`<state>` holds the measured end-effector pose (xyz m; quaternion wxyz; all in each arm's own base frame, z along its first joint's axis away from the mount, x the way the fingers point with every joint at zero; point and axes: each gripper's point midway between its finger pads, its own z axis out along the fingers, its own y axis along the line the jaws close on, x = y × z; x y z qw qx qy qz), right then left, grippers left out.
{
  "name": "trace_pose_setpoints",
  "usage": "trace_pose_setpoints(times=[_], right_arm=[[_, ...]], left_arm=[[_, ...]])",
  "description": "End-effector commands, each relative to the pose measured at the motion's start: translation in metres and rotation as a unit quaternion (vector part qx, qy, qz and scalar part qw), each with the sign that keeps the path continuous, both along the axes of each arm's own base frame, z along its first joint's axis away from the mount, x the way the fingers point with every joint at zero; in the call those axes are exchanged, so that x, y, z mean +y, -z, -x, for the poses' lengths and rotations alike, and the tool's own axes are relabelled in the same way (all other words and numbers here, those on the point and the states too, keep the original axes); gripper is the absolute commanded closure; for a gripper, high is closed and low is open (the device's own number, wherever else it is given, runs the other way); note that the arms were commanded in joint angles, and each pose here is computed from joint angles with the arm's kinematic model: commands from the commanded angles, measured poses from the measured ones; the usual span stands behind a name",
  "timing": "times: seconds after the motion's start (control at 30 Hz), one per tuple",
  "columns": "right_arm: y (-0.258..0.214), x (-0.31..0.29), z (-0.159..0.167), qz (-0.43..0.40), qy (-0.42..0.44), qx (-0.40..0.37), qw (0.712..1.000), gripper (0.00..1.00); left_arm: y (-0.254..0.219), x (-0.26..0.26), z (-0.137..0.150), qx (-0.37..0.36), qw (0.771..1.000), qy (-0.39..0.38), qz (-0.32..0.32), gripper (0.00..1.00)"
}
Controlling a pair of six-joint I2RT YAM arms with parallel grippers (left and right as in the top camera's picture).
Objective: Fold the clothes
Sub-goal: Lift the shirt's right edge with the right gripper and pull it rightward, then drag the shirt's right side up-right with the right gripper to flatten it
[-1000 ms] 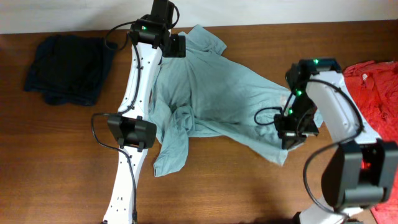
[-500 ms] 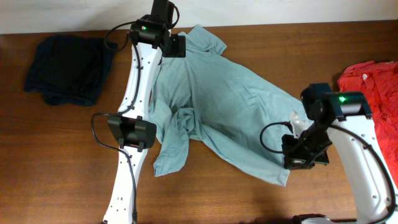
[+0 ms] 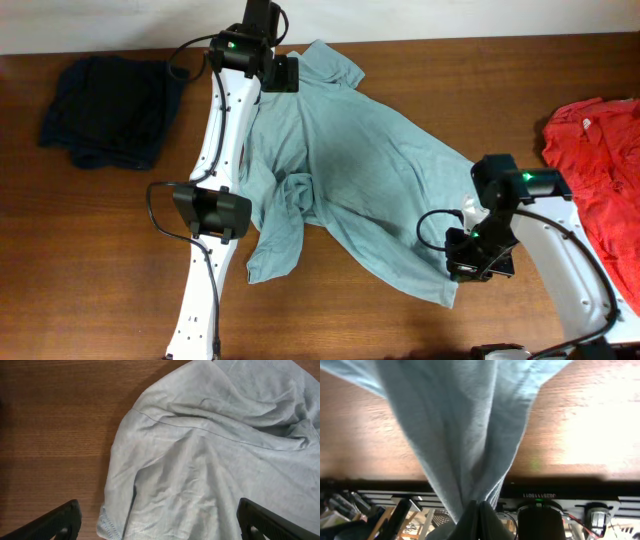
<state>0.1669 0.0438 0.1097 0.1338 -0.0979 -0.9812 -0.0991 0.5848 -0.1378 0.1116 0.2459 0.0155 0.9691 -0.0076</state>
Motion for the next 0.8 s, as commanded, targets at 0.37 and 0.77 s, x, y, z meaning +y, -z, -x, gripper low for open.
trace_pose_setpoints(times=[0.37, 0.77], right_arm=[[0.008, -0.018, -0.011, 0.065, 0.033, -0.006, 0.997, 0.21], [-0.022, -0.071, -0.059, 0.09, 0.109, -0.077, 0.987, 0.44]], left_arm=[[-0.012, -0.002, 0.0, -0.01, 1.0, -0.002, 0.008, 0.01], [-0.012, -0.002, 0.0, -0.01, 1.0, -0.002, 0.008, 0.01]])
